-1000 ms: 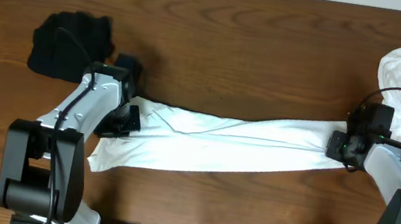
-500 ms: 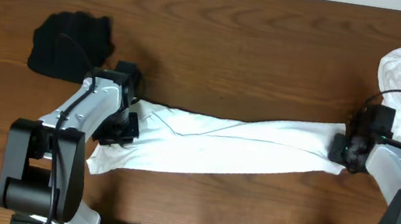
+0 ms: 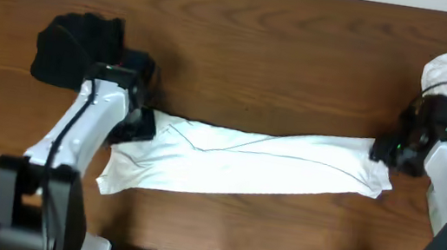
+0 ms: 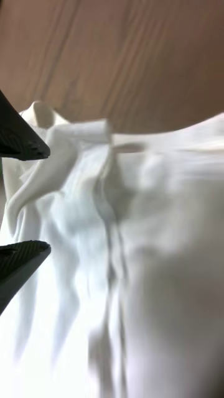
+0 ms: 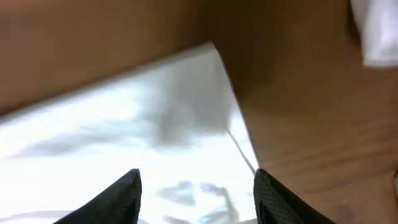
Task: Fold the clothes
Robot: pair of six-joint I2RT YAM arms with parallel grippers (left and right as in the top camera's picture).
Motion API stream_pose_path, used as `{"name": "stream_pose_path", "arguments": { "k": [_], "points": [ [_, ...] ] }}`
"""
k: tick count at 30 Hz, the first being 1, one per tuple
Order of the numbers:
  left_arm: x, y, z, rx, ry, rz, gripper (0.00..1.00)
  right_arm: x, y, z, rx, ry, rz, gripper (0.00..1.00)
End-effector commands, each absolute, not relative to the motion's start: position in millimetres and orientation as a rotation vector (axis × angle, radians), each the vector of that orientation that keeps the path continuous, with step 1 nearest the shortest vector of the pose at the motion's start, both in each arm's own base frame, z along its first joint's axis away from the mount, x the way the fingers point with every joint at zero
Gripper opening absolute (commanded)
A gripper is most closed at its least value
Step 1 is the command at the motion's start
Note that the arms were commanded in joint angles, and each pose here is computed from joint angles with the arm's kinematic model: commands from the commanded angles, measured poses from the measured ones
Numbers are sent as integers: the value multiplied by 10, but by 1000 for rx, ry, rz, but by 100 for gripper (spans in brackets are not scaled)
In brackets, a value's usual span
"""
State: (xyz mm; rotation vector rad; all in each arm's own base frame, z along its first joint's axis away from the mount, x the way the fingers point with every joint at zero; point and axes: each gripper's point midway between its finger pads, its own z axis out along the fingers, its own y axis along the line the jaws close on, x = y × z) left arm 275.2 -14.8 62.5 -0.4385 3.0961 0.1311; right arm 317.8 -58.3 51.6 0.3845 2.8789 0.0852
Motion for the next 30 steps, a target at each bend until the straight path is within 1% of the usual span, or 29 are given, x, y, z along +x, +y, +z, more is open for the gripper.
{"name": "stream_pose_path", "arguments": {
  "k": [1, 3, 5, 7, 9, 11, 13, 15, 16, 22, 26, 30],
  "points": [
    [2906, -165, 925, -444, 2981, 73, 46, 3377, -367, 763, 311, 2833, 219, 57],
    [2944, -213, 986, -439, 2952, 20, 46, 3435, -234, 846, 273, 2813, 311, 56],
    [2992, -280, 1001, -433, 2937, -41, 46, 3500, 15, 926, 179, 2768, 482, 52],
    [3045, -324, 981, -429, 2925, -79, 46, 3555, 285, 1010, 78, 2706, 646, 43],
    [3086, -346, 937, -426, 2914, -98, 45, 3599, 475, 1054, 10, 2660, 728, 35],
    [3109, -346, 887, -425, 2912, -98, 44, 3627, 643, 1057, -60, 2633, 756, 25],
    [3128, -347, 844, -426, 2917, -95, 44, 3633, 829, 1041, -139, 2615, 763, 14],
    [3151, -349, 813, -426, 2918, -95, 44, 3630, 1047, 1017, -241, 2584, 771, 5],
    [3158, -350, 804, -427, 2918, -95, 44, 3627, 1145, 1005, -282, 2568, 775, 2],
    [3202, -354, 809, -424, 2902, -101, 44, 3556, 1810, 823, -545, 2454, 743, 1],
    [3192, -353, 807, -424, 2905, -99, 44, 3433, 2094, 481, -630, 2495, 658, 1],
    [3193, -354, 807, -424, 2905, -99, 44, 3268, 2388, 169, -689, 2547, 714, 1]
  ]
}}
